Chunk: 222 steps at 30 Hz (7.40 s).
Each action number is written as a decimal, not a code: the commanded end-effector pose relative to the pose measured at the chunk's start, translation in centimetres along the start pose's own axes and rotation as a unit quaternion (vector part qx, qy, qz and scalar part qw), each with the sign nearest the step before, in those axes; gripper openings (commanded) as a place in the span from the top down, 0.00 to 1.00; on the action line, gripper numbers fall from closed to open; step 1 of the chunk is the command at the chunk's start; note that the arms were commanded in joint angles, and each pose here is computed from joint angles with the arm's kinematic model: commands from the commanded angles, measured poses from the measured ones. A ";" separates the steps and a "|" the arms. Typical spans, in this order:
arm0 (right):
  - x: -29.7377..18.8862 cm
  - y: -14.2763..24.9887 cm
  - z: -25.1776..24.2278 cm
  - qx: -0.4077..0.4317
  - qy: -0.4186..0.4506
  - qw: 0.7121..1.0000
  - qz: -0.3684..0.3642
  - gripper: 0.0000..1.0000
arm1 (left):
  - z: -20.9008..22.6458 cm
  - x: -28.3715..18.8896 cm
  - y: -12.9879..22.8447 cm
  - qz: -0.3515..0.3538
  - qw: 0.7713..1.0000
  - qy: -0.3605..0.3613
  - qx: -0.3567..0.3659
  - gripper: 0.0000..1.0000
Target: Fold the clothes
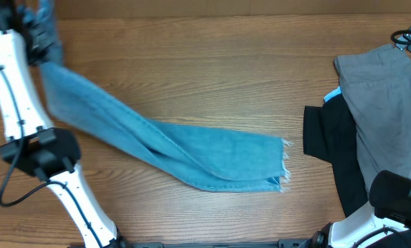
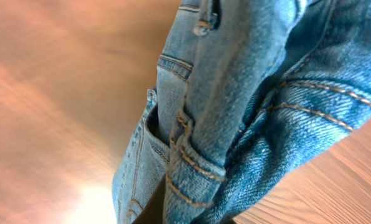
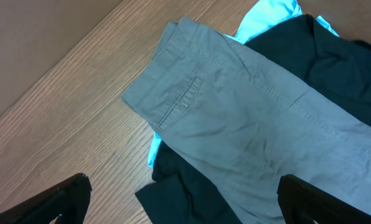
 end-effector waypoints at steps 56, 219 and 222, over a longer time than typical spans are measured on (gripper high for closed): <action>-3.2 0.3 5.9 0.021 -0.220 0.975 0.016 0.00 | 0.7 12.4 8.0 0.042 0.976 -0.205 0.066 0.02; 13.2 20.7 19.9 -0.055 -0.248 0.951 0.174 0.96 | -19.0 -6.2 4.9 -0.052 0.958 0.266 0.094 0.96; 13.1 21.4 19.4 -0.068 -0.240 0.949 0.190 0.96 | -18.6 -6.1 4.7 -0.054 0.962 0.256 0.085 0.96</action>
Point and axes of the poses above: each gripper's point midway between its finger pads, its own x axis out along the fingers, its own z axis along the line the jaws close on, y = z × x, the point moved 3 cm from there along -x, back along the fingers, and after that the axes turned 7 degrees about -x, right-handed, at the moved point
